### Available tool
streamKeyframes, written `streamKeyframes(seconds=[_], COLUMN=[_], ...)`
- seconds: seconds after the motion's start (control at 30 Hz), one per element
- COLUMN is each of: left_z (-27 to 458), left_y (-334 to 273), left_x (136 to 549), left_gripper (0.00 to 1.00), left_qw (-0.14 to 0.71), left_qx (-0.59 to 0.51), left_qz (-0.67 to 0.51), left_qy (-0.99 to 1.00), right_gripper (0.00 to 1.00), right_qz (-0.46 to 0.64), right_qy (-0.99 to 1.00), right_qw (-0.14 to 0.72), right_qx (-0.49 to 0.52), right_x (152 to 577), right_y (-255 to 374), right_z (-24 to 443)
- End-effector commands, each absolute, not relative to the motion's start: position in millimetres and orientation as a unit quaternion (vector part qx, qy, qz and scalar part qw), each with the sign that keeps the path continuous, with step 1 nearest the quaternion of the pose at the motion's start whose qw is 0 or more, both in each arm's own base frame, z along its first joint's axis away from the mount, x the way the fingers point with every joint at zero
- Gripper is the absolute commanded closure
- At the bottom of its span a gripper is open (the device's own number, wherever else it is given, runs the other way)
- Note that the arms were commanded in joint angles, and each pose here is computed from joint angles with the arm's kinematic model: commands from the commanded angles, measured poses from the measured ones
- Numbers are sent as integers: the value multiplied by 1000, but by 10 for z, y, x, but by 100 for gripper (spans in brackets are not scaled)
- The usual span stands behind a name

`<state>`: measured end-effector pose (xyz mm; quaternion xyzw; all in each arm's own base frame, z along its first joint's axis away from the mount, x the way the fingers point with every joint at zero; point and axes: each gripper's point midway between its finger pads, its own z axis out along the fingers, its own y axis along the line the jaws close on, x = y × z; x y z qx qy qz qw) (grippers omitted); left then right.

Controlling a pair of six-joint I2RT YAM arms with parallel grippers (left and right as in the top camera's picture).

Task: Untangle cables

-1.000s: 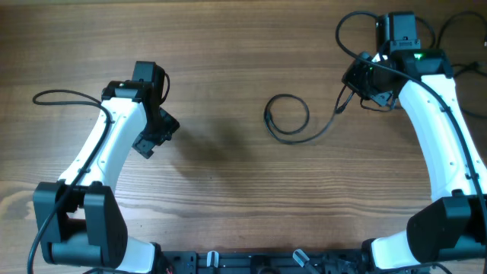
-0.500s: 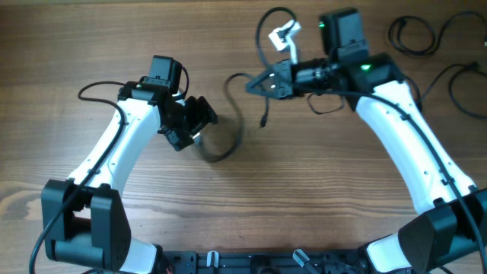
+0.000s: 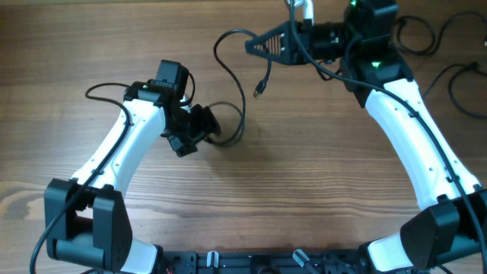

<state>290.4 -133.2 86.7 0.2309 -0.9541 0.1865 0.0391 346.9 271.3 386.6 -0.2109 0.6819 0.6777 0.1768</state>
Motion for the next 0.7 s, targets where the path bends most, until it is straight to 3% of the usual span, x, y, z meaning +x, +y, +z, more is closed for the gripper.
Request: streamKeyframes(seconds=[0.0, 0.2, 0.3, 0.53, 0.67], left_z=[874, 862, 837, 852, 864], left_y=[-1495, -1436, -1345, -1386, -1403], left_x=[2906, 3096, 3165, 3187, 3231], left_gripper=[26, 30, 27, 27, 32], left_qw=[35, -10, -30, -32, -40], left_qx=[188, 188, 200, 195, 194], left_qz=[201, 189, 164, 176, 182], left_qy=[-961, -964, -965, -964, -963], right_gripper=[96, 96, 96, 95, 96], right_qz=[695, 710, 710, 710, 710], right_qy=[674, 668, 671, 664, 660], right_qw=[147, 75, 42, 48, 46], right_qx=[-202, -209, -208, -228, -240], right_x=[3358, 3145, 3056, 2926, 2826], right_y=[2727, 2695, 2674, 2640, 2670], right_z=[4085, 4228, 4283, 4479, 4544])
